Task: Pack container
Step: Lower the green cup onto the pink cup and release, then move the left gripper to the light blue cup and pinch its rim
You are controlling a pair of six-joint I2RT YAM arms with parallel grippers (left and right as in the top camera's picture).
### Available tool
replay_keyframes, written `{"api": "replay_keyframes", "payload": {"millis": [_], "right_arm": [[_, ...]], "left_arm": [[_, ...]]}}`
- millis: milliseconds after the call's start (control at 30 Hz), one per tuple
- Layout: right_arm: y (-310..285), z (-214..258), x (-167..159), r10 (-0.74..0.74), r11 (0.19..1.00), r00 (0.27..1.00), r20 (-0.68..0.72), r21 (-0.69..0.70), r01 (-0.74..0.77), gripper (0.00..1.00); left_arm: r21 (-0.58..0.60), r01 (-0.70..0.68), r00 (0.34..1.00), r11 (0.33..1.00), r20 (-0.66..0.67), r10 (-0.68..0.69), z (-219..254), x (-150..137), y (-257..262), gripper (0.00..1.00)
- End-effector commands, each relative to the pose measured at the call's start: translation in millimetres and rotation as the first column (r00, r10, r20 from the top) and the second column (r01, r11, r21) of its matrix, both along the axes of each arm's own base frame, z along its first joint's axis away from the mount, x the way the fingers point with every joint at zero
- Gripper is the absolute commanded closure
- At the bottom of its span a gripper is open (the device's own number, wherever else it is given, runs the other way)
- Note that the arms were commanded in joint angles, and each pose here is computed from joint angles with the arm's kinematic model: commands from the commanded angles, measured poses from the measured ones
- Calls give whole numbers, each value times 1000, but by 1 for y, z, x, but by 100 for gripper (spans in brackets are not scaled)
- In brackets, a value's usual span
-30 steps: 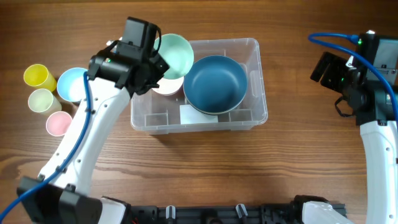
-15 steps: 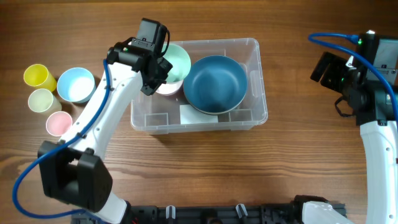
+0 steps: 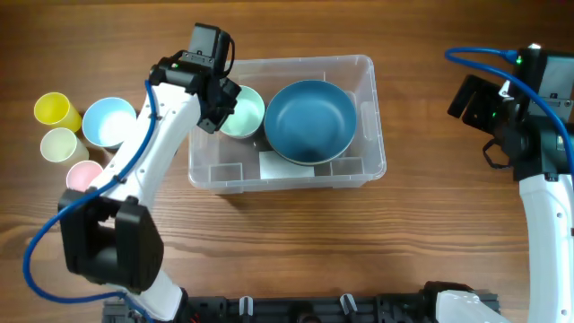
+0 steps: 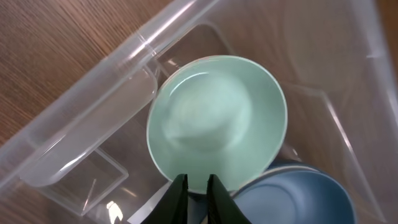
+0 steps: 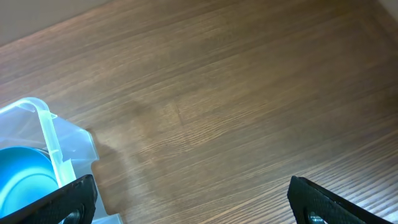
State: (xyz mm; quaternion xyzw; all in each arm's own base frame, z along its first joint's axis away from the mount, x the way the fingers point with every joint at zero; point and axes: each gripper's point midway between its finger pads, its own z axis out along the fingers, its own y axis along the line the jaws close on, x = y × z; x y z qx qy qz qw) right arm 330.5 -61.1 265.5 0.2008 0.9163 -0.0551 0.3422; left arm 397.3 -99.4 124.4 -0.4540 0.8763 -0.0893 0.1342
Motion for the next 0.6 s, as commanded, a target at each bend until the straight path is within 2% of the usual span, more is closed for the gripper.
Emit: {"api": "replay_keyframes", "payload": {"millis": [0, 100, 200, 367, 400, 467, 533, 567], "right_arm": [[-4, 2, 2, -24, 1000, 1000, 5, -5, 24, 0], [-4, 2, 2, -24, 1000, 1000, 5, -5, 24, 0], [-4, 2, 2, -24, 1000, 1000, 5, -5, 24, 0], [-4, 2, 2, -24, 1000, 1000, 5, -5, 24, 0], [-4, 2, 2, -24, 1000, 1000, 5, -5, 24, 0], [-4, 2, 2, -24, 1000, 1000, 5, -5, 24, 0], [-4, 2, 2, -25, 1000, 1000, 6, -5, 25, 0], [-4, 2, 2, -24, 1000, 1000, 5, -5, 24, 0]], "left_arm": [[-16, -20, 1000, 1000, -15, 19, -10, 3, 1, 88], [-70, -35, 999, 997, 34, 37, 12, 9, 7, 90], [-112, -9, 989, 994, 144, 25, 54, 15, 20, 89], [-122, -52, 951, 991, 298, 87, 119, 2, 57, 79], [-125, -76, 941, 989, 320, 113, 130, -2, 68, 76], [-127, -118, 928, 985, 338, 155, 141, -10, 86, 62], [-127, -168, 922, 978, 331, 202, 145, -20, 105, 45], [-124, -203, 921, 971, 313, 232, 143, -26, 117, 40]]}}
